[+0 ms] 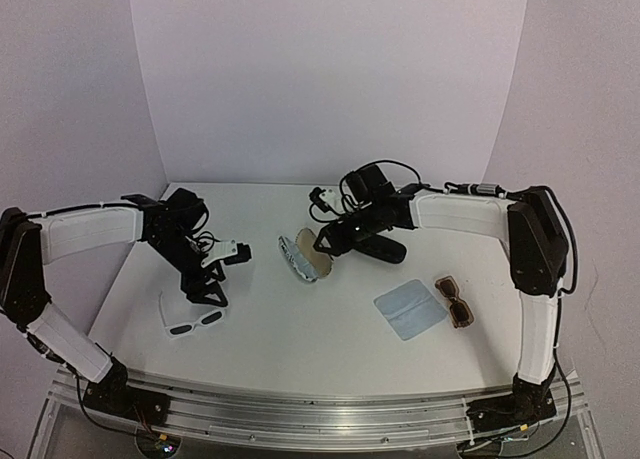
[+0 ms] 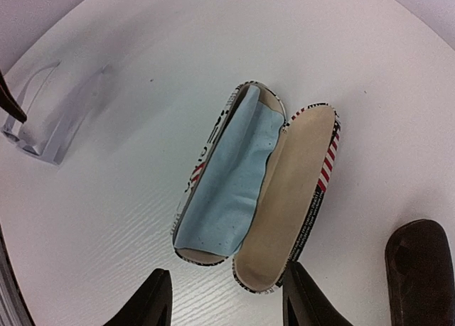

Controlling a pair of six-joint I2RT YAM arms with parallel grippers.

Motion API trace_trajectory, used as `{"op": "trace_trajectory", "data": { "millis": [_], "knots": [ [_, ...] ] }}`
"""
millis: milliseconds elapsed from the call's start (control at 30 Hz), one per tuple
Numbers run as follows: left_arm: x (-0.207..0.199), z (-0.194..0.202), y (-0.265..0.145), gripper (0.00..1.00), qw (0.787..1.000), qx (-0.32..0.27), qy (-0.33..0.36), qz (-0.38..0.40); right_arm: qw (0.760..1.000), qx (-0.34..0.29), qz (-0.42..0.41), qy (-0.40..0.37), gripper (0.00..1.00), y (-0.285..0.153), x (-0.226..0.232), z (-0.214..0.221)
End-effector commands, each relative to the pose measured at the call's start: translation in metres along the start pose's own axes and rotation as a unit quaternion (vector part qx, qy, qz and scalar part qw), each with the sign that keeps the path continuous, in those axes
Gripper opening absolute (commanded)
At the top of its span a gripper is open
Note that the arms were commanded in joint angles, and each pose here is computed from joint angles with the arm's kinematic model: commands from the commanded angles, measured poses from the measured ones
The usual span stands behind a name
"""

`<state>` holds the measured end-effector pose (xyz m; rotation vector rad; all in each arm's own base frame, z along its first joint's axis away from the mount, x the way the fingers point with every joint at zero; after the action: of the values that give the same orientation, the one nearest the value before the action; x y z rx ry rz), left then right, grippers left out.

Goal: Organize the sunglasses
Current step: Place the glasses cleaning cloth in the sunglasses case, then fold the sunglasses at the center of the board.

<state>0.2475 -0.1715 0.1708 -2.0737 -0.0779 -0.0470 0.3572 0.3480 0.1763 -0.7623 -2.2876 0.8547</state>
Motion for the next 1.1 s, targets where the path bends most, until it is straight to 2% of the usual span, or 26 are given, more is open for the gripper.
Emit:
{"op": "trace_trajectory", "data": {
  "millis": [0, 233, 467, 567, 733, 1067],
  "knots": [
    [-0.017, 0.028, 0.006, 0.74, 0.997, 0.066, -0.037, -0.020, 0.998, -0.036, 0.002, 0.047, 0.50, -0.006, 0.035, -0.018],
    [-0.033, 0.060, 0.024, 0.66, 0.992, 0.116, -0.027, -0.035, 0.998, -0.020, -0.029, 0.047, 0.50, 0.012, 0.066, -0.006],
    [-0.035, 0.064, 0.022, 0.61, 0.991, 0.122, -0.011, -0.057, 0.998, -0.020, -0.043, 0.046, 0.50, 0.012, 0.076, -0.004],
    [-0.040, 0.068, 0.022, 0.53, 0.990, 0.128, -0.010, -0.052, 0.998, -0.020, -0.043, 0.046, 0.50, 0.013, 0.077, -0.004],
    [-0.046, 0.071, 0.023, 0.32, 0.991, 0.129, -0.008, -0.041, 0.998, -0.024, -0.046, 0.041, 0.50, 0.013, 0.077, -0.006],
    [-0.047, 0.076, 0.031, 0.19, 0.990, 0.134, 0.003, -0.029, 0.997, -0.023, -0.052, 0.050, 0.50, 0.013, 0.079, -0.007]
  ]
}}
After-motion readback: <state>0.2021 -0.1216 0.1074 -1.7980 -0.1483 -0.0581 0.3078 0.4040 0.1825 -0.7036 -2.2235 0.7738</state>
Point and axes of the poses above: each gripper's point midway between its finger pads, its own y axis out along the fingers, its own x axis along the line the jaws close on, z = x × y, the point moved 8 cm from there along -y, back along the fingers, and after that the axes turned 13 degrees about y, right-handed, at the moved point
